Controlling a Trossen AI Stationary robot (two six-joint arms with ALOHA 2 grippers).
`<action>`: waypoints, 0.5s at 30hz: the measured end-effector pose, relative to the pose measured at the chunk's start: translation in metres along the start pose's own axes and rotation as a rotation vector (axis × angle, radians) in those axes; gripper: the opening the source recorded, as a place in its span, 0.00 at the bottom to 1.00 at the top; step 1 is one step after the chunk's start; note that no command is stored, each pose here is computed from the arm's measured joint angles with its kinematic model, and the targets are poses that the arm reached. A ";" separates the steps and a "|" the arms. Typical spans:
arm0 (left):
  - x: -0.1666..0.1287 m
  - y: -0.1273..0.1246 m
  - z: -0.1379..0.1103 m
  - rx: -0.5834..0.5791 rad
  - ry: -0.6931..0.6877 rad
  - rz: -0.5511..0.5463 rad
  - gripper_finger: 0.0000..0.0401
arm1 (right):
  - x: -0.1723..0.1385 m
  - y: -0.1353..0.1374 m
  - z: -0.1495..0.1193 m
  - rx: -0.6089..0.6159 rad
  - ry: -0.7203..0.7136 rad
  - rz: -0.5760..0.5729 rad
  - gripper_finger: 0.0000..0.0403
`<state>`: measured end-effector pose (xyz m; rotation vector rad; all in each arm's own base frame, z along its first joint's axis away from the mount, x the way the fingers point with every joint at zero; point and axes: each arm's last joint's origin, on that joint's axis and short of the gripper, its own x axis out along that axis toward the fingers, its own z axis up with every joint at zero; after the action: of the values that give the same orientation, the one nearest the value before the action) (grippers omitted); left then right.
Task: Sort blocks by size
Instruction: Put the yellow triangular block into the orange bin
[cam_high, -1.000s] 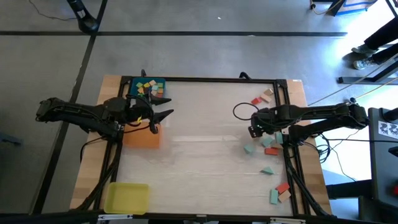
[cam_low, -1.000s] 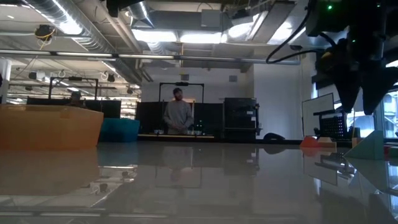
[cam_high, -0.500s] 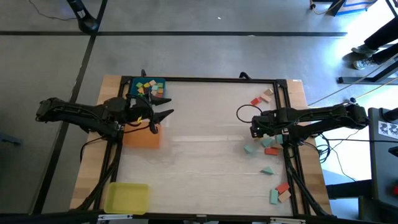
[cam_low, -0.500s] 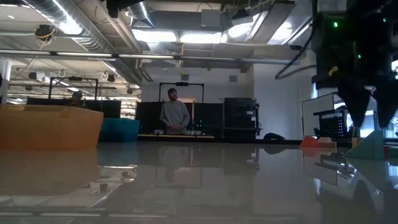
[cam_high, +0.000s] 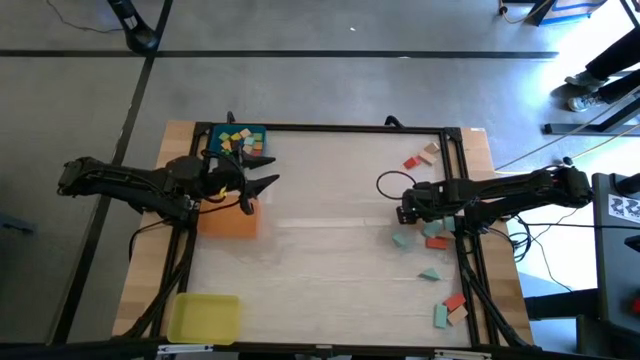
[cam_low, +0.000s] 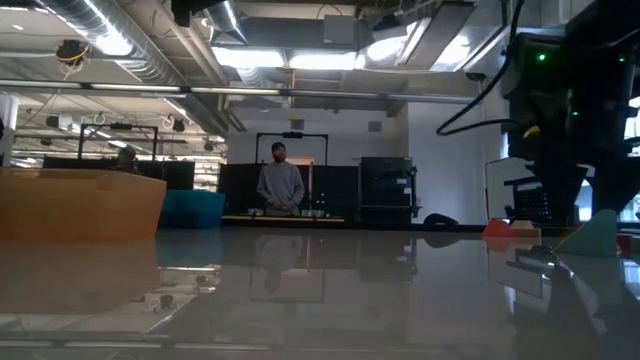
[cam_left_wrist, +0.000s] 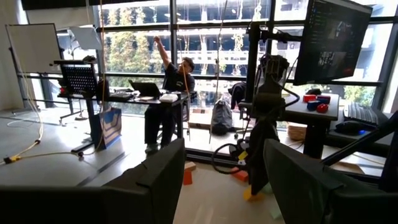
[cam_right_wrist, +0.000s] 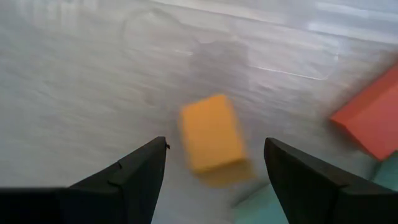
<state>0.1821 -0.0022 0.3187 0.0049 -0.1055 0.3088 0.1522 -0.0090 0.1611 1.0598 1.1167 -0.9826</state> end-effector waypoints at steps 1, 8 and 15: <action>0.000 0.000 0.000 0.000 0.000 0.000 0.51 | 0.000 0.001 0.000 -0.001 -0.001 0.009 0.67; 0.000 0.000 0.001 -0.004 -0.008 0.000 0.51 | 0.000 0.001 -0.001 -0.024 0.031 0.017 0.67; 0.000 0.000 0.001 -0.004 -0.008 0.000 0.51 | 0.013 -0.010 -0.006 -0.102 0.079 -0.009 0.67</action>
<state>0.1820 -0.0022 0.3195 0.0025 -0.1143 0.3089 0.1436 -0.0065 0.1461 1.0190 1.2244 -0.8874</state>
